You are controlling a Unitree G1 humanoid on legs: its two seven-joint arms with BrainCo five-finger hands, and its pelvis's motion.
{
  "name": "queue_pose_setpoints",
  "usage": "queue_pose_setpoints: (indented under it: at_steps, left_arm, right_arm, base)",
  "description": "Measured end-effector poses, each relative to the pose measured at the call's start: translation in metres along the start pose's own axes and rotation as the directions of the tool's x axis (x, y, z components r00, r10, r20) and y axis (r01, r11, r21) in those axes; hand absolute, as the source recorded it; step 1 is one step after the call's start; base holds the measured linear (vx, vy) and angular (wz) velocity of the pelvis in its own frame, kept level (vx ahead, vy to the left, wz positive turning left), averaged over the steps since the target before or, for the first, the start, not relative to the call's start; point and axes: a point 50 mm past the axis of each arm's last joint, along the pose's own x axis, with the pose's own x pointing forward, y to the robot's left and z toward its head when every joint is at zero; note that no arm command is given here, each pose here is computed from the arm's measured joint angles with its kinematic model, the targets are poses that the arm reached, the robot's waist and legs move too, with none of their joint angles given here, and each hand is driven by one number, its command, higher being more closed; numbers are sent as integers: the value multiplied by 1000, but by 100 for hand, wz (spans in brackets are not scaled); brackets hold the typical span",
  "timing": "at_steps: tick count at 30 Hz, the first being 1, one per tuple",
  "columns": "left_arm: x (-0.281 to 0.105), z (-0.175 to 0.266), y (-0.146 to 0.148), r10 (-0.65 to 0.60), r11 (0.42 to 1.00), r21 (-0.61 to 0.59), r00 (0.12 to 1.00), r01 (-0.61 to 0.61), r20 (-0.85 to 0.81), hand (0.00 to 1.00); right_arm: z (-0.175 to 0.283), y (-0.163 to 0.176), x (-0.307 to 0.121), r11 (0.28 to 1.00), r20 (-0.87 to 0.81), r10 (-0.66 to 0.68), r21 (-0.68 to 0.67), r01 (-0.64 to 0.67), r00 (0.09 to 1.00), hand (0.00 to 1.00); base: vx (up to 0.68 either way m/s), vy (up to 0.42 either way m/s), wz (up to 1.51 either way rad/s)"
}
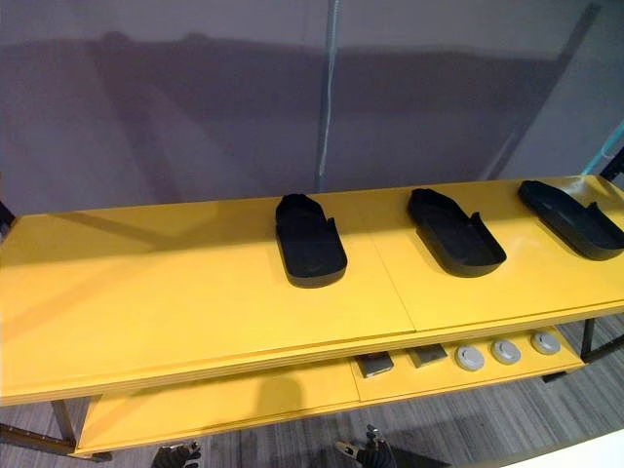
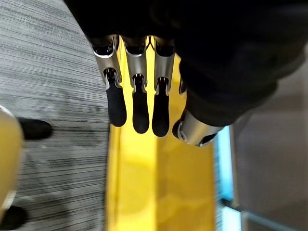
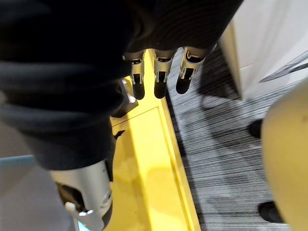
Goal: Walk over and take plastic housings, then place them on the shelf
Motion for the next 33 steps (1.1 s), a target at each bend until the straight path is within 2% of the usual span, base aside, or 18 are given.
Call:
queue_pose_setpoints:
  at_steps: [8, 18, 24, 27, 30, 33]
  left_arm:
    - [4, 0, -4, -29, 996, 83, 999, 30, -12, 0]
    - [9, 18, -14, -51, 996, 75, 998, 49, 34, 0]
    - [15, 50, -26, -79, 995, 77, 988, 69, 132, 0]
    - [15, 49, -22, -65, 996, 66, 989, 57, 133, 0]
    - [16, 48, -16, -42, 999, 39, 991, 38, 123, 0]
    - [17, 57, -29, -84, 995, 62, 986, 76, 146, 0]
  right_arm:
    - [6, -2, 6, 1000, -2, -14, -3, 14, 1000, 0]
    - [21, 1, 10, 1000, 39, -11, -8, 11, 999, 0]
    - [36, 10, 10, 1000, 97, 7, 10, -8, 995, 0]
    - [25, 12, 8, 1000, 64, 9, 18, -10, 998, 0]
    - [35, 14, 14, 1000, 73, 19, -20, -18, 997, 0]
    - [35, 1, 18, 997, 51, 3, -77, 1, 999, 0]
  base:
    - [-11, 12, -22]
    - [-123, 50, -28]
    - [-125, 27, -5]
    - [30, -146, -11]
    - [14, -153, -121]
    - [-40, -108, -78]
